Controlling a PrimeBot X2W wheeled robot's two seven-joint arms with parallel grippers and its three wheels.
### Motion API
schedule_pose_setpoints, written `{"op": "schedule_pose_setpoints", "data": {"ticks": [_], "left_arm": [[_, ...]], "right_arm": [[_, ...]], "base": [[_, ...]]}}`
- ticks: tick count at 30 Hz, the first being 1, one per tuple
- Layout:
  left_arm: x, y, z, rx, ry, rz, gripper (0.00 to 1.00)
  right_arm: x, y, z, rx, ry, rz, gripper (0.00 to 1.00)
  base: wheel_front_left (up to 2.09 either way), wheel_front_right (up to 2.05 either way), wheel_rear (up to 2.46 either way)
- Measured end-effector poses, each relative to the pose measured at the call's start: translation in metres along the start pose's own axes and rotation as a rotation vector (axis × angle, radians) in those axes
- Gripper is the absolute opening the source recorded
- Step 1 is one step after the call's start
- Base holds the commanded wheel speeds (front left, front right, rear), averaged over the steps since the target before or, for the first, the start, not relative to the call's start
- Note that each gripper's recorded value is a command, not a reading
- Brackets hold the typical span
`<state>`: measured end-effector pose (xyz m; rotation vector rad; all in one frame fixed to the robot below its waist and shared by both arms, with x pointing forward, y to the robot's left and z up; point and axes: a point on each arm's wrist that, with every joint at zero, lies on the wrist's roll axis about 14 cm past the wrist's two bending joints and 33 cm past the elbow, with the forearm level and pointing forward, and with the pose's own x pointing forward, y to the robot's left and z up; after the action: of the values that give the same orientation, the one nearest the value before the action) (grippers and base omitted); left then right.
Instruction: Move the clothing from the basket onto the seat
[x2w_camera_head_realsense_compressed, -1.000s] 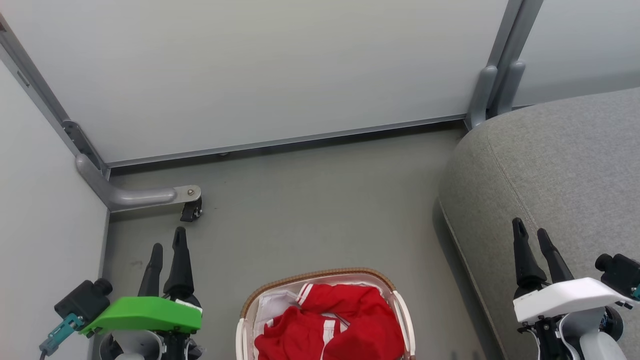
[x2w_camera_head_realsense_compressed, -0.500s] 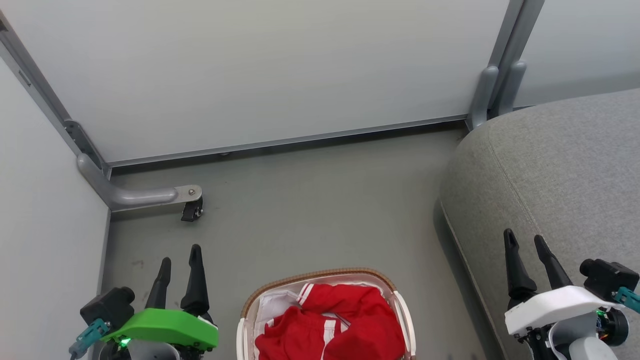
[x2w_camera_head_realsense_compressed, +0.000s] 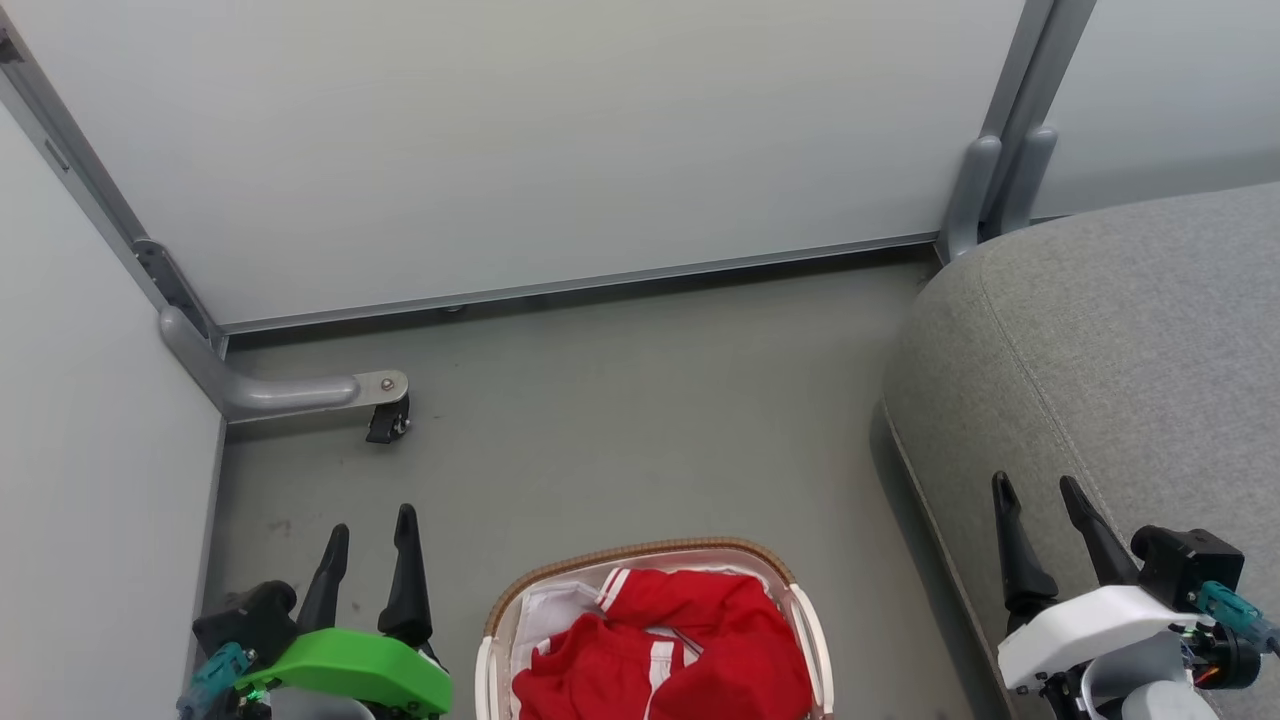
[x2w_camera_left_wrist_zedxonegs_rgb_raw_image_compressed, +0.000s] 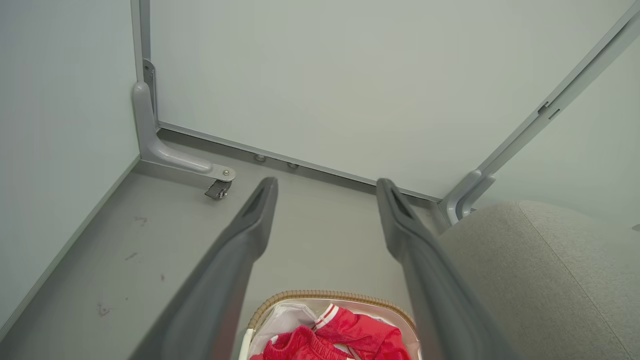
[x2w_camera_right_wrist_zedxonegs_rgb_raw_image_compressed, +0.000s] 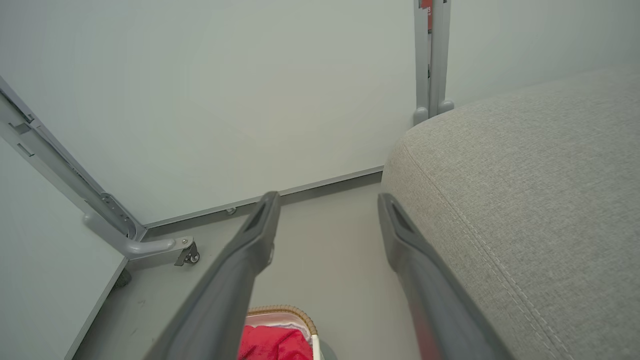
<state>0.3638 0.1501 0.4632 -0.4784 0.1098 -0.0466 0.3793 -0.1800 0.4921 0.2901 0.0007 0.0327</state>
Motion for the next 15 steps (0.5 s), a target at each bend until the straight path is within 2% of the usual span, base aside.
{"op": "schedule_pose_setpoints", "data": {"ticks": [15], "left_arm": [[-0.009, 0.004, -0.013, 0.129, 0.026, -0.008, 1.00]], "right_arm": [[-0.004, 0.003, -0.007, -0.129, 0.014, 0.027, 1.00]], "base": [[0.00, 0.00, 0.00]]}}
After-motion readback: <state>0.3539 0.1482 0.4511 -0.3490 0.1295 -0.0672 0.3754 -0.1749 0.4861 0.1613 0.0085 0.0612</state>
